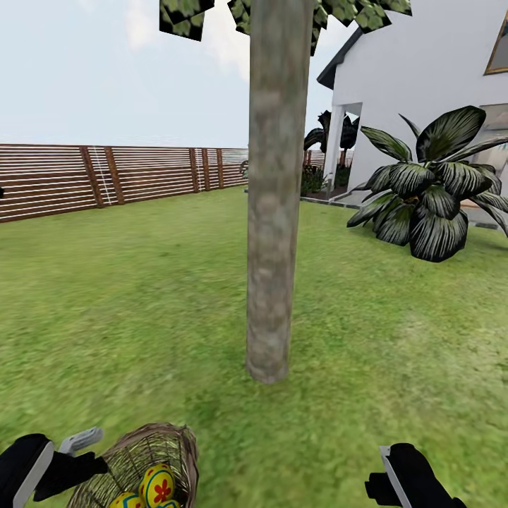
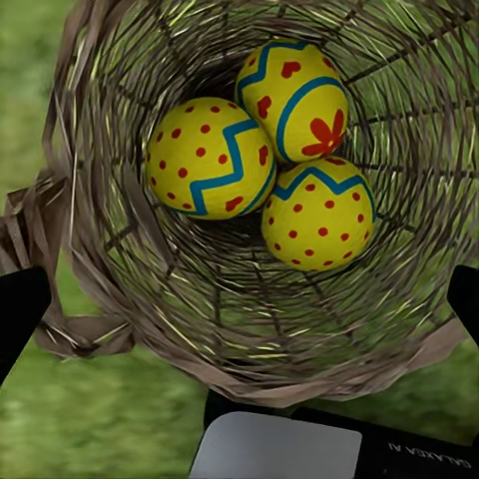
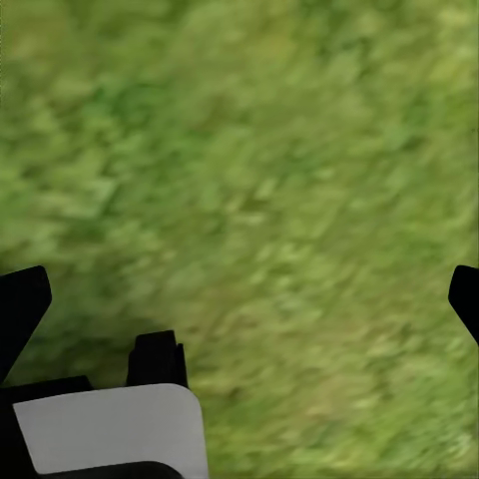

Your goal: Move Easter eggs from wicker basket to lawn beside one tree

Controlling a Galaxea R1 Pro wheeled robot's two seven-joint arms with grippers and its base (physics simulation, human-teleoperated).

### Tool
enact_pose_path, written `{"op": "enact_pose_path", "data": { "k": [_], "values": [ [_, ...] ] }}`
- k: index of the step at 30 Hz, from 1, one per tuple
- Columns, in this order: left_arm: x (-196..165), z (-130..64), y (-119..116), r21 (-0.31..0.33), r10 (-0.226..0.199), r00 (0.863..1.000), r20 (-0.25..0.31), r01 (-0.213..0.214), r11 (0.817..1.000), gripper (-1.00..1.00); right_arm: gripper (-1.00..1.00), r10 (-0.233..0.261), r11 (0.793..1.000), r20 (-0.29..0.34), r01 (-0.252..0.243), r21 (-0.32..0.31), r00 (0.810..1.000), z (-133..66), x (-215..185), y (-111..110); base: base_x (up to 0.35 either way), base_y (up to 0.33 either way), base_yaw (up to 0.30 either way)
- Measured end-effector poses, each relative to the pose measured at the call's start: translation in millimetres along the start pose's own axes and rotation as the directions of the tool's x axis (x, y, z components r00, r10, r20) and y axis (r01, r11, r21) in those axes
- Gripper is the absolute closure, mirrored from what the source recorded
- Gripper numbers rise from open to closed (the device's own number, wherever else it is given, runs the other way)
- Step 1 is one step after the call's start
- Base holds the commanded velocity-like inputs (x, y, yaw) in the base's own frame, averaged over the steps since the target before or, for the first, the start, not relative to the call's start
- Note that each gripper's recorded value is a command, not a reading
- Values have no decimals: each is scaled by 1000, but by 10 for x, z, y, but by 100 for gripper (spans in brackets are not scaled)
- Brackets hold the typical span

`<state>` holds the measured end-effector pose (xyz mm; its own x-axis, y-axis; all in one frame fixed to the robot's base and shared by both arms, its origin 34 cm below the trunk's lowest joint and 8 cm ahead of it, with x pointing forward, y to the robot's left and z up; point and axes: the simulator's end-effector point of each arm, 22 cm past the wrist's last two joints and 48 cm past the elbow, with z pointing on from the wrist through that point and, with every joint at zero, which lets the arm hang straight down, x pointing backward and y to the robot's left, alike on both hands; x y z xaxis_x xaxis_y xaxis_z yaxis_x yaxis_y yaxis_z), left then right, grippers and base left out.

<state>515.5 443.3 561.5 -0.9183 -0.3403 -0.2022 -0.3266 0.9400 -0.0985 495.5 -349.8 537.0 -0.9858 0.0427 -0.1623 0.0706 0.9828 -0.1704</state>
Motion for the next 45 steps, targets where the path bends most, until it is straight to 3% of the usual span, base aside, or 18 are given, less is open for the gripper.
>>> {"op": "enact_pose_path", "data": {
  "k": [17,31,45],
  "values": [
    [24,17,-46,5,3,1000,-4,-3,1000,-100,-100,-8,1000,2,8,-2,1000,-5,-2,31,262,-131,0],
    [6,2,-1,-1,2,1000,-2,-2,1000,-100,-100,-36,999,4,36,-7,999,-6,-5,137,26,-22,0],
    [71,239,81,-5,-2,1000,2,2,1000,-100,-100,-37,999,3,37,-15,999,248,77,248,0,0,0]
  ]
}}
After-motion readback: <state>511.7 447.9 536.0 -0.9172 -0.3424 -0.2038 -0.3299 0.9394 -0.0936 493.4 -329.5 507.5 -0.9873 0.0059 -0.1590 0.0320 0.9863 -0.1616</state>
